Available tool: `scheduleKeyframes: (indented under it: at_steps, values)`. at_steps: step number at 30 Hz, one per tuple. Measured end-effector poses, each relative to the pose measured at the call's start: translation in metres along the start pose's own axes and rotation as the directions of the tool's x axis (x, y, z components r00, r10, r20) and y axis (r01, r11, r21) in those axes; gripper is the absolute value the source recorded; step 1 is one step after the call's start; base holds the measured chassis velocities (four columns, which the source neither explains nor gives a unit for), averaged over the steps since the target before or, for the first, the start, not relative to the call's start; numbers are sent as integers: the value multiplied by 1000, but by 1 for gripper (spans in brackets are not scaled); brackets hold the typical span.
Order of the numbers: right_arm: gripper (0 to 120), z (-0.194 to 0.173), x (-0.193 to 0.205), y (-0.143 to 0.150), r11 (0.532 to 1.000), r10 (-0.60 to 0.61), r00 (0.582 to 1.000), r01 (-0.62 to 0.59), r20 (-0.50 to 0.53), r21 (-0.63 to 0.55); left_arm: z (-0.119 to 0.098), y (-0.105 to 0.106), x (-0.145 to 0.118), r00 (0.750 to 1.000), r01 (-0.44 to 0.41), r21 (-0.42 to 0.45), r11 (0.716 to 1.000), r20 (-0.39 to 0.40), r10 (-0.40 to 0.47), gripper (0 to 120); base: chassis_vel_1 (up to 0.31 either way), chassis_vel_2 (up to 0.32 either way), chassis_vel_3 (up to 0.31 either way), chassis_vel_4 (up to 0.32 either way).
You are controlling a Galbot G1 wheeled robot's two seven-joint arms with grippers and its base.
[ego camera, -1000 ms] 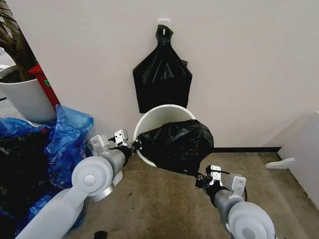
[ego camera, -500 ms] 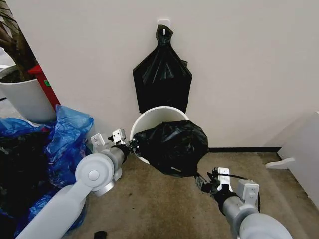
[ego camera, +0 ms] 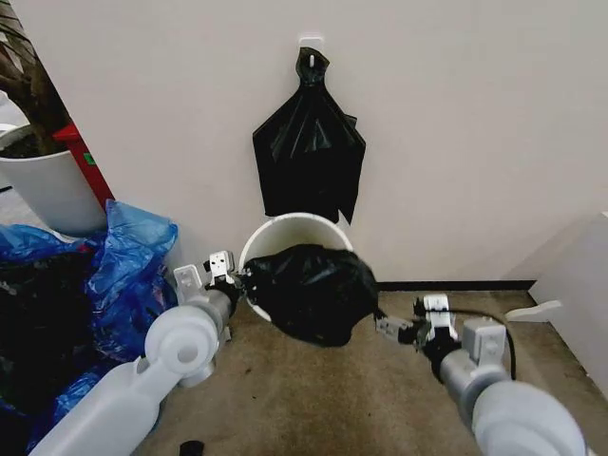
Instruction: Place the garbage bag over the trash bin.
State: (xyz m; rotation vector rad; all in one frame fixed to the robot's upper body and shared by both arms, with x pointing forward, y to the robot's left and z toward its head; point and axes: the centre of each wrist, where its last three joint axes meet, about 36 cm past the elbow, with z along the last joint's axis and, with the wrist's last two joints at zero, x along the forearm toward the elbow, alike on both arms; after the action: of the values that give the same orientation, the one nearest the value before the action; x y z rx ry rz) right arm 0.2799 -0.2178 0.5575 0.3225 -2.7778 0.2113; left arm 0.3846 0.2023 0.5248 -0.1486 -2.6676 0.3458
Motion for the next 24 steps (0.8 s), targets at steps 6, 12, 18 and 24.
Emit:
scheduleKeyframes:
  at_steps: [6,12,18,24]
  values:
    - [100,-5,-2,-2,988,-70,995,60,67,145,-3,-1,-2,1000,-2,-65,998,25,4,1,0,0,0,0]
    - [100,-5,-2,-2,969,-137,989,121,61,217,-9,-5,-9,998,-16,-117,993,63,23,1,0,0,0,0]
    - [100,-5,-2,-4,936,-203,977,176,59,305,-7,-17,-14,996,-58,-163,985,63,69,1,0,0,0,0]
    - [100,-12,-2,-16,927,-223,961,158,161,340,-4,-18,-15,994,-79,-175,981,59,90,1,0,0,0,0]
